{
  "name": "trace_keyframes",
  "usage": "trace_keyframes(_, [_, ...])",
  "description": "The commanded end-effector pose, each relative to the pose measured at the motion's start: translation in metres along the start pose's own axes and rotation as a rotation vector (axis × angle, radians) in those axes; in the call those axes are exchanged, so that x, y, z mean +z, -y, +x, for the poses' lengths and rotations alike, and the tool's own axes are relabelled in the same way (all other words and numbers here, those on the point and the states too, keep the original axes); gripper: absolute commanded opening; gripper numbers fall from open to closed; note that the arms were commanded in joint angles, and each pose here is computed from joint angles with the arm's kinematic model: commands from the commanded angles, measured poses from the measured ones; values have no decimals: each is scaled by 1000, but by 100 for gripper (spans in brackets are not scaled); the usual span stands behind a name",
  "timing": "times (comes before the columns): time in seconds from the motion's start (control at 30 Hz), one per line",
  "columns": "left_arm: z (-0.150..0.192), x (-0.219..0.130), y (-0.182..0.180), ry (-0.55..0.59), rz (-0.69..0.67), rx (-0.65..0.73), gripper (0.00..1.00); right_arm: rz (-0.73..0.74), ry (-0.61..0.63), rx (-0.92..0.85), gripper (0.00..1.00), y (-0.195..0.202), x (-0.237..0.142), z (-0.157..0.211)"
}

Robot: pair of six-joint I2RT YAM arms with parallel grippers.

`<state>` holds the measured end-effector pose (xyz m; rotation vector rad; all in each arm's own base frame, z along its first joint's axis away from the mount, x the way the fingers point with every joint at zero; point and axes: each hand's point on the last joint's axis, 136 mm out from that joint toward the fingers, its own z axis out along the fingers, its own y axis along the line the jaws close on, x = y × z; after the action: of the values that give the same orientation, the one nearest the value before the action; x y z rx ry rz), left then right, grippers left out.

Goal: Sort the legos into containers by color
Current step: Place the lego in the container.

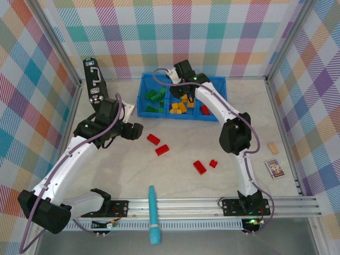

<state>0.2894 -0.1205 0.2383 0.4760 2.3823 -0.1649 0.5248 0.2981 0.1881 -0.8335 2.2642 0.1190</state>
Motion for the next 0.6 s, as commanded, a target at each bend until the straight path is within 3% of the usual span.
trace_keyframes(0.0, [-7, -4, 1, 37, 13, 6, 84, 48, -12, 1, 30, 18, 17, 2])
trace_keyframes(0.2, [-7, -5, 3, 31, 22, 4, 84, 60, 2, 12, 32, 30, 39, 3])
trace_keyframes(0.33, [-9, -5, 3, 24, 26, 3, 84, 64, -7, 26, 39, 35, 46, 7])
trace_keyframes(0.47, [-11, -3, 3, 19, 27, 3, 84, 31, 17, 30, 47, 28, 26, 4])
trace_keyframes(0.57, [-11, 2, 4, 7, 32, 3, 84, 37, 23, 51, 48, 28, -4, 7])
